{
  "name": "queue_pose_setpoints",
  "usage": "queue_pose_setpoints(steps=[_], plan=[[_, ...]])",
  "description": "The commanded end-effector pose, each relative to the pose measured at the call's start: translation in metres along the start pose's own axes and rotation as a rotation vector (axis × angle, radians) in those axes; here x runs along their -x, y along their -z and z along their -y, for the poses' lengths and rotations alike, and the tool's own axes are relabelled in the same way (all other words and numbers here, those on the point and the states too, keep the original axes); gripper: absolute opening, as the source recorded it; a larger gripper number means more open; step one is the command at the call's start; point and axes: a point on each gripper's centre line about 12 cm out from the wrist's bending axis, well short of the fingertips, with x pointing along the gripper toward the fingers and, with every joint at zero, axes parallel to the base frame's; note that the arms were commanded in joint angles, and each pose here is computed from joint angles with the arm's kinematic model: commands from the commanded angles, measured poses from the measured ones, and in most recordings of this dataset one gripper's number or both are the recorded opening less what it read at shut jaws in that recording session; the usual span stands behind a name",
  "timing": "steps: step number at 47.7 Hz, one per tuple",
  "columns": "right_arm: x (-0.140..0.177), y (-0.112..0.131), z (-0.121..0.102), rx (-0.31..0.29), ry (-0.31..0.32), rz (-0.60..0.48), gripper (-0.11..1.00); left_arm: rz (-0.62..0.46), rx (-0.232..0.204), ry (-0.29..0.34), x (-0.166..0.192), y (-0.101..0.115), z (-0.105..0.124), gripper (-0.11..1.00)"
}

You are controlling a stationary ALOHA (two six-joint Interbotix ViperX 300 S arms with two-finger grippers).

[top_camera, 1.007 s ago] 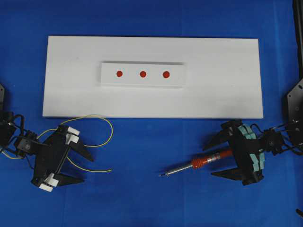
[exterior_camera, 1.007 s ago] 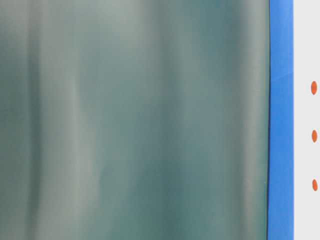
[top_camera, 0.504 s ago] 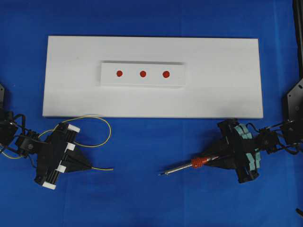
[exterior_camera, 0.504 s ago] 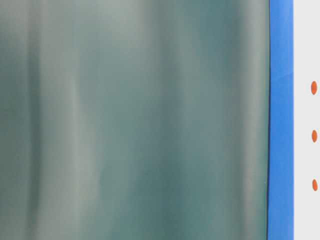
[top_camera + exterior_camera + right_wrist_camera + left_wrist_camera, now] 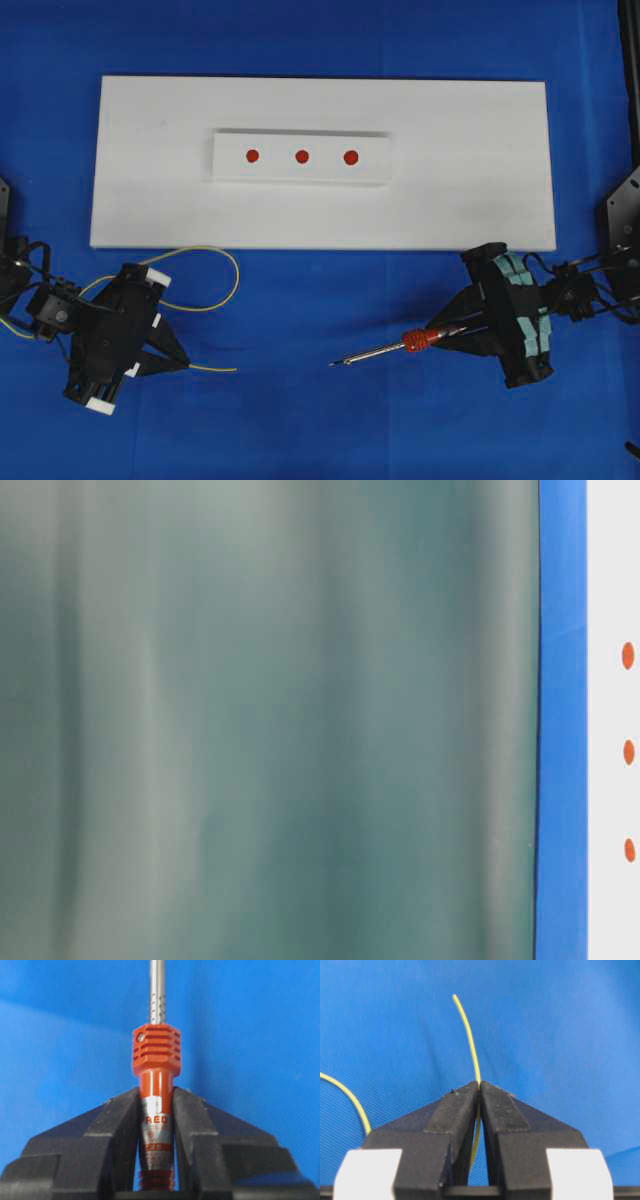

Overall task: Touch the tip of the soldering iron to the tip of the solder at the mark.
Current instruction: 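Lift both tools and carry them toward the red-dot strip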

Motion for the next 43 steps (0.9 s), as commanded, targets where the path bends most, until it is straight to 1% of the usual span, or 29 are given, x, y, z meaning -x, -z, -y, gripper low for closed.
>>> queue_pose_setpoints(steps=[1, 6, 11, 17, 19, 25, 29, 31, 37, 43], plan=[[0.014, -0.028, -0.003, -0.012, -0.006, 0.012, 0.06, 0.021, 0.003, -0.002, 0.015, -0.031, 0.002, 0.01], [0.033, -0.053, 0.002, -0.018, 0.012, -0.010, 0.06, 0.002, 0.025, -0.033, 0.032, -0.054, -0.006, 0.01], [0.053, -0.075, 0.009, -0.011, 0.037, -0.015, 0.06, -0.006, 0.053, -0.072, 0.047, -0.069, -0.018, 0.01], [0.071, -0.094, 0.023, -0.009, 0.088, -0.020, 0.06, -0.008, 0.111, -0.150, 0.062, -0.080, -0.045, 0.01], [0.075, -0.098, 0.031, -0.009, 0.119, -0.030, 0.06, -0.008, 0.136, -0.186, 0.067, -0.083, -0.058, 0.01], [0.083, -0.107, 0.056, -0.029, 0.206, -0.057, 0.06, -0.011, 0.203, -0.280, 0.078, -0.089, -0.092, 0.01], [0.084, -0.109, 0.075, -0.058, 0.267, -0.085, 0.06, -0.041, 0.258, -0.347, 0.083, -0.086, -0.117, 0.01], [0.083, -0.109, 0.084, -0.072, 0.293, -0.100, 0.06, -0.058, 0.275, -0.370, 0.085, -0.085, -0.125, 0.01], [0.078, -0.109, 0.106, -0.106, 0.356, -0.150, 0.06, -0.114, 0.305, -0.412, 0.086, -0.084, -0.144, 0.01], [0.069, -0.110, 0.124, -0.115, 0.398, -0.201, 0.06, -0.148, 0.326, -0.438, 0.083, -0.085, -0.158, 0.01]])
